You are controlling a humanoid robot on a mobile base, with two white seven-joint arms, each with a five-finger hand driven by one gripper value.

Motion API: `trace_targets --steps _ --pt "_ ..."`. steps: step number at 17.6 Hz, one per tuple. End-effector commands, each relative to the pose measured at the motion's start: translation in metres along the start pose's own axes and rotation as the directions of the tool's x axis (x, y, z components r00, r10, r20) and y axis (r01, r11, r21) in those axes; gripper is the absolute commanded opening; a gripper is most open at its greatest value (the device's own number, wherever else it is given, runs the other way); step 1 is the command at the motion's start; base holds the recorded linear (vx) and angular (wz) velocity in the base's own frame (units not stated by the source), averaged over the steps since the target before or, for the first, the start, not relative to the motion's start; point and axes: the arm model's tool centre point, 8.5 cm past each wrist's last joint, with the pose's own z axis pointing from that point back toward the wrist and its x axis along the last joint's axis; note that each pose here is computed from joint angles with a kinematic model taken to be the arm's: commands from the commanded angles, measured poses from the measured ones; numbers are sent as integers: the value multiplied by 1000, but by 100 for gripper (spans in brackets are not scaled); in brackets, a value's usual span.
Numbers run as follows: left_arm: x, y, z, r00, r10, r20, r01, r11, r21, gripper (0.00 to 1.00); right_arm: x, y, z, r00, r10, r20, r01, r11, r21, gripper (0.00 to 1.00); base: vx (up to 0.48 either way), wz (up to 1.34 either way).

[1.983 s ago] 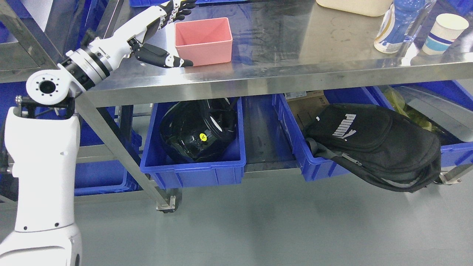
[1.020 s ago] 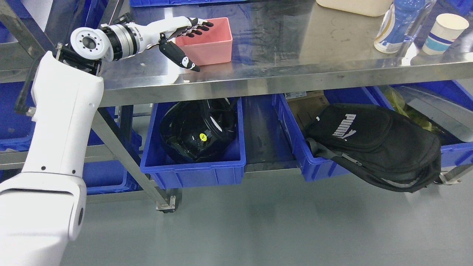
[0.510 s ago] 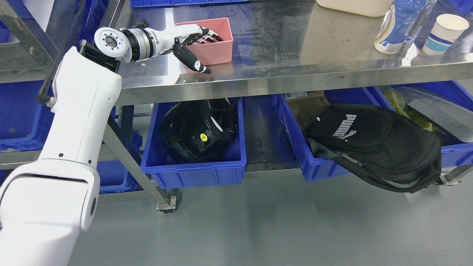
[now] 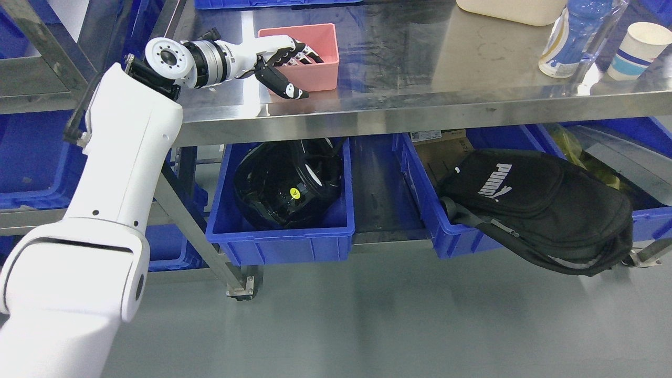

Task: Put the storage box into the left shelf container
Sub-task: 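Close the left hand fingers on the pink box's near wall, then lift the pink box off the table with the left hand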

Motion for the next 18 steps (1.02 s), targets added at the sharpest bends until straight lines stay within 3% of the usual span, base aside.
trace_targets --steps 1,4,6,12,18 --pt "-6 -1 -3 998 66 11 -67 997 25 36 2 -11 0 1000 -1 11 1 1000 -17 100 -7 22" --pt "-4 7 3 993 82 88 -88 994 69 10 2 -11 0 1000 -1 11 1 1000 -17 100 -8 36" --pt "-2 11 7 989 64 132 -76 993 88 1 2 -11 0 1000 -1 11 1 1000 -17 100 -9 46" --pt "15 33 20 972 -18 234 -35 974 223 1 2 -11 0 1000 -1 11 1 1000 -17 100 -5 22" --pt "44 68 55 922 -38 384 -117 921 371 1 2 -11 0 1000 -1 11 1 1000 -17 100 5 -28"
